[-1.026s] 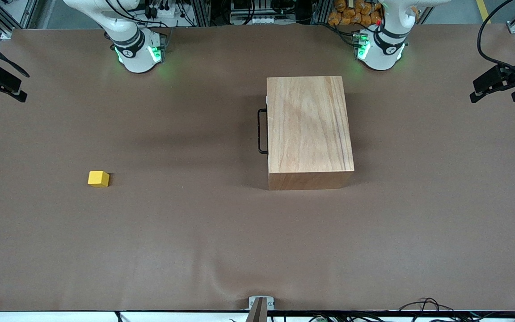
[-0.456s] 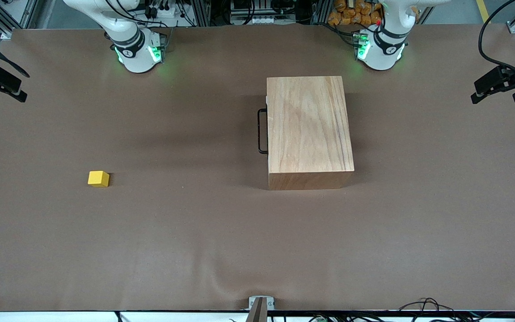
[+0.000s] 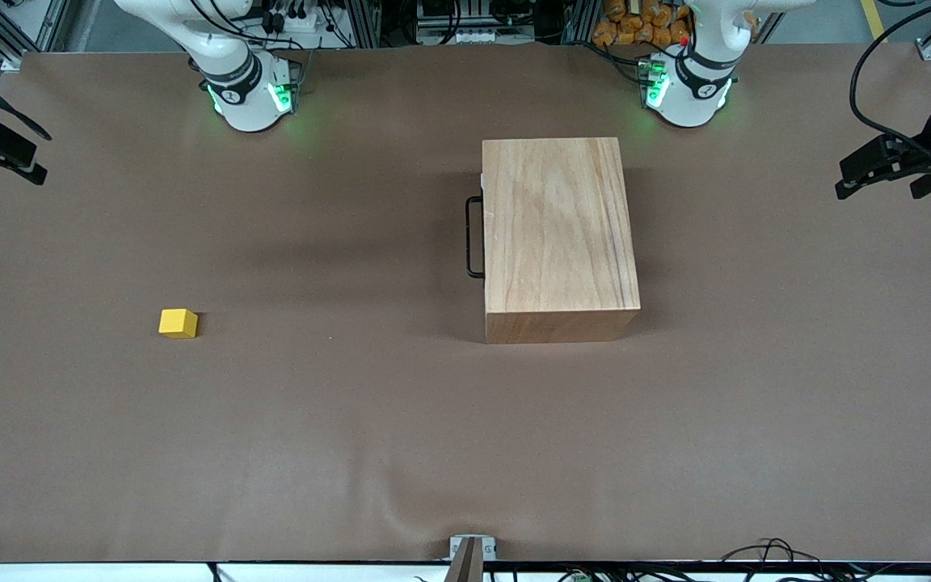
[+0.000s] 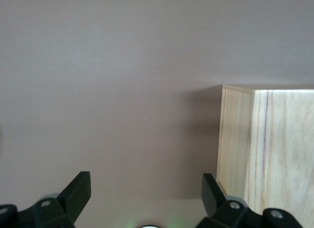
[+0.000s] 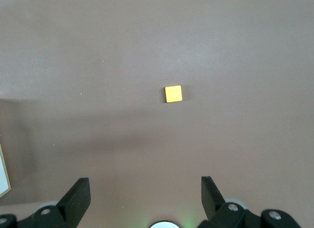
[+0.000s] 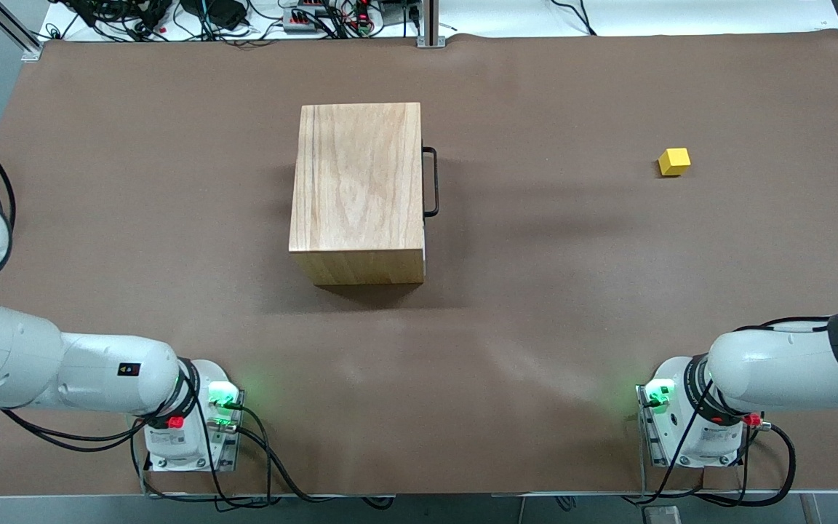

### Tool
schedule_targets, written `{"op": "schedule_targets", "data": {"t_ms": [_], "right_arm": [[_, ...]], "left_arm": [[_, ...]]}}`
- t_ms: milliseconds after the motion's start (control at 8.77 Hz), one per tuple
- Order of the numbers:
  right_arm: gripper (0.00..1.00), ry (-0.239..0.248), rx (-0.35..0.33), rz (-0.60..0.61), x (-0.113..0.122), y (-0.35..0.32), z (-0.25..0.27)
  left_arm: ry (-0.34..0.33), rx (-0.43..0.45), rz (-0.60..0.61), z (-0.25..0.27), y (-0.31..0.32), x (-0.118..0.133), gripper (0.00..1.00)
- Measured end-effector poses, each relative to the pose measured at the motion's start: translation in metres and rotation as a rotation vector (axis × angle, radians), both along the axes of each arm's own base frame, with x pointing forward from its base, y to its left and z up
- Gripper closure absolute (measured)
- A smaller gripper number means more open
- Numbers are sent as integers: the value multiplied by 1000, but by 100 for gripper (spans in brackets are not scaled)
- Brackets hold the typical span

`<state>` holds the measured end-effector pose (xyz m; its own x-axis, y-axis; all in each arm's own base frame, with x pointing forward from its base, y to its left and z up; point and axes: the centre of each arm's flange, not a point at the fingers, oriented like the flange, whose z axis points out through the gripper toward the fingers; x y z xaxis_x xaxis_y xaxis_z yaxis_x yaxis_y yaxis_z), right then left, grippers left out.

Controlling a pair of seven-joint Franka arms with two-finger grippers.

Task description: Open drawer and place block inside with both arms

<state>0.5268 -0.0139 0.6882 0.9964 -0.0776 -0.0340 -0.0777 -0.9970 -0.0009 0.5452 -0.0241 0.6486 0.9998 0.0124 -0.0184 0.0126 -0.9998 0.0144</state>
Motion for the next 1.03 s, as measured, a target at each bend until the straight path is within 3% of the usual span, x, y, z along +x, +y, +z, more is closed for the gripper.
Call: {"op": "schedule_targets", "data": {"t_ms": [1026], "right_arm": [[0,4,0,-3,0,-2,0]], "left_arm": [[36,-6,37,-19,-50,14,0]]}}
